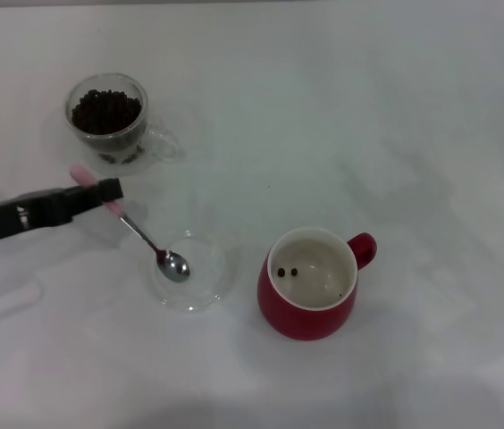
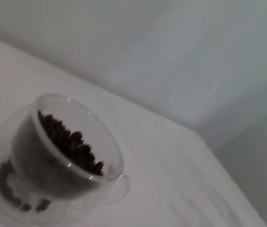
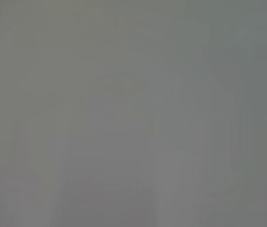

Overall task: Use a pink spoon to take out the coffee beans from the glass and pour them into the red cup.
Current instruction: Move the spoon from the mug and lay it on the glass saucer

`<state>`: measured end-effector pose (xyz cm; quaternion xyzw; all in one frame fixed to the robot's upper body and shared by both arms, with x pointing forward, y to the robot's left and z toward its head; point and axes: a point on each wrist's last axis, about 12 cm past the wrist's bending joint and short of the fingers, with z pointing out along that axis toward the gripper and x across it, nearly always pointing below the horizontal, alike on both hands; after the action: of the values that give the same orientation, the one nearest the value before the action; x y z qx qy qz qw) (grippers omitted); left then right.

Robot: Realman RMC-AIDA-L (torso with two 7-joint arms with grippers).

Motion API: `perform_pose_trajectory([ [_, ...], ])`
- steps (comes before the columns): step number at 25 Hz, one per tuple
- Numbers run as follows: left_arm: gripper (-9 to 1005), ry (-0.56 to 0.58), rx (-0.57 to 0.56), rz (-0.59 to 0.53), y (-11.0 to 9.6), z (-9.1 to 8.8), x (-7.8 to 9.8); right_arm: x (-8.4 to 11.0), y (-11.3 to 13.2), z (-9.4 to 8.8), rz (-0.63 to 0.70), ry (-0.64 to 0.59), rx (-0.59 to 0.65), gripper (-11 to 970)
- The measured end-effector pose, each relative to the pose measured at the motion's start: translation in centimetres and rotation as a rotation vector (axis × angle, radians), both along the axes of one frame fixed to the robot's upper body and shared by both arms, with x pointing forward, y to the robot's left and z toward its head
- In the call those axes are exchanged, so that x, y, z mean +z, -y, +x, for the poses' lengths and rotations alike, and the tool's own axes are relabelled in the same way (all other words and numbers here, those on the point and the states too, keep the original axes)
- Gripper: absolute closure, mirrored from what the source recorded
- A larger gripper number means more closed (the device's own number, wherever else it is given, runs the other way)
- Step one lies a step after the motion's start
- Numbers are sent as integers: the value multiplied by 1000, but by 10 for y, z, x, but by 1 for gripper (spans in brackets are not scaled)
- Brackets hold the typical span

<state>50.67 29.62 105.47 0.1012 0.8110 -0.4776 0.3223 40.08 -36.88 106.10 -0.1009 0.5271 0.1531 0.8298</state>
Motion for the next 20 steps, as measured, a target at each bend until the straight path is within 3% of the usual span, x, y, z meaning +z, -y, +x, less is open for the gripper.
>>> perform_pose_trajectory([
  [8, 859, -15, 4, 43, 9, 3, -10, -1, 0, -4, 3, -4, -5, 220],
  [20, 858, -28, -39, 6, 29, 8, -15, -2, -1, -3, 4, -10, -7, 221],
])
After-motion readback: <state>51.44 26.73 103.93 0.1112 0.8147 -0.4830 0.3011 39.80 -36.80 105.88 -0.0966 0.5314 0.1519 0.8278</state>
